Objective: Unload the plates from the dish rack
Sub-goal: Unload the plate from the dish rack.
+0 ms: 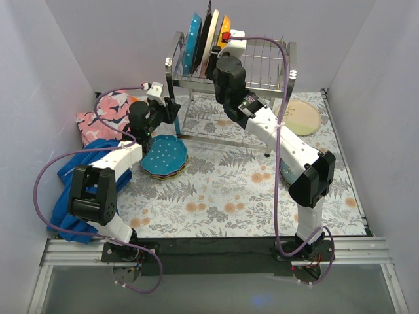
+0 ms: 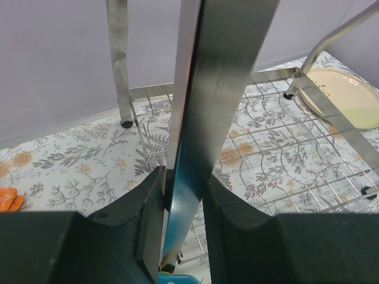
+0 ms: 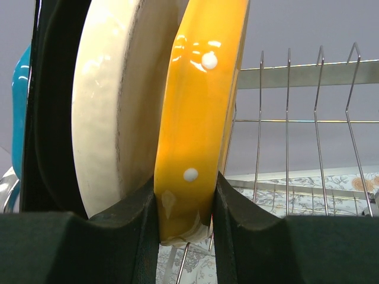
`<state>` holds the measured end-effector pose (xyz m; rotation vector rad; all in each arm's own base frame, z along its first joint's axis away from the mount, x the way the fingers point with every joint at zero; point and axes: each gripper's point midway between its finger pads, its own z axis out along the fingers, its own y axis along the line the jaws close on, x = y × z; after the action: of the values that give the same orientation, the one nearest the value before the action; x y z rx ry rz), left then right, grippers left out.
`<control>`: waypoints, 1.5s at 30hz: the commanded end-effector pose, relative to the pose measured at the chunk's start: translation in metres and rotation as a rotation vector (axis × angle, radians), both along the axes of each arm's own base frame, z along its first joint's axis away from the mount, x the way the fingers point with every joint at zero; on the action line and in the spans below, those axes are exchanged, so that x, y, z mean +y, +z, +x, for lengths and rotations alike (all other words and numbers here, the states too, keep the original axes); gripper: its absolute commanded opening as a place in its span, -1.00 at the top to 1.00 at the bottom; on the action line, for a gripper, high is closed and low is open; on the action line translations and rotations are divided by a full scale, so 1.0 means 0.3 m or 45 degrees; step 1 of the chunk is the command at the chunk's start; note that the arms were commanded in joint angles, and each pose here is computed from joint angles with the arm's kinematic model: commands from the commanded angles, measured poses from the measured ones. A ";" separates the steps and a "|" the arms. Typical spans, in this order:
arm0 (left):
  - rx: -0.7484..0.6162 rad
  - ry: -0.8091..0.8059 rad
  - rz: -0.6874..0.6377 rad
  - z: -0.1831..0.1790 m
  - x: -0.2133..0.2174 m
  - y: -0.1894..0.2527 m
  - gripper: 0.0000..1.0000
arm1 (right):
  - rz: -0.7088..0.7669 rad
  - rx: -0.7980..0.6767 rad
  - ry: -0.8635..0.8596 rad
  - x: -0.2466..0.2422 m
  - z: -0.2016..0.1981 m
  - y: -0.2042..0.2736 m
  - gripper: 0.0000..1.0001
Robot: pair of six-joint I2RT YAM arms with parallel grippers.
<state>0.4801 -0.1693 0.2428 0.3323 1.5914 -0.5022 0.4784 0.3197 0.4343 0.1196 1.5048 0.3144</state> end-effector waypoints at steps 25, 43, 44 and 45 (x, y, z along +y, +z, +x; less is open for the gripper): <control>0.013 0.053 -0.037 -0.018 0.006 0.055 1.00 | 0.487 -0.475 0.104 -0.208 -0.266 0.601 0.97; -0.009 0.090 -0.022 -0.015 0.023 0.079 1.00 | 0.671 -0.535 0.163 -0.281 -0.316 0.683 0.97; -0.009 0.096 -0.022 -0.013 0.027 0.080 1.00 | 0.670 -0.532 0.160 -0.283 -0.315 0.678 0.97; -0.003 0.098 -0.021 -0.011 0.025 0.077 1.00 | 0.671 -0.534 0.160 -0.287 -0.319 0.681 0.97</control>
<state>0.4747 -0.1739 0.2428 0.3271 1.6132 -0.4899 0.4525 0.2660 0.4981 0.2729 1.3747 0.4944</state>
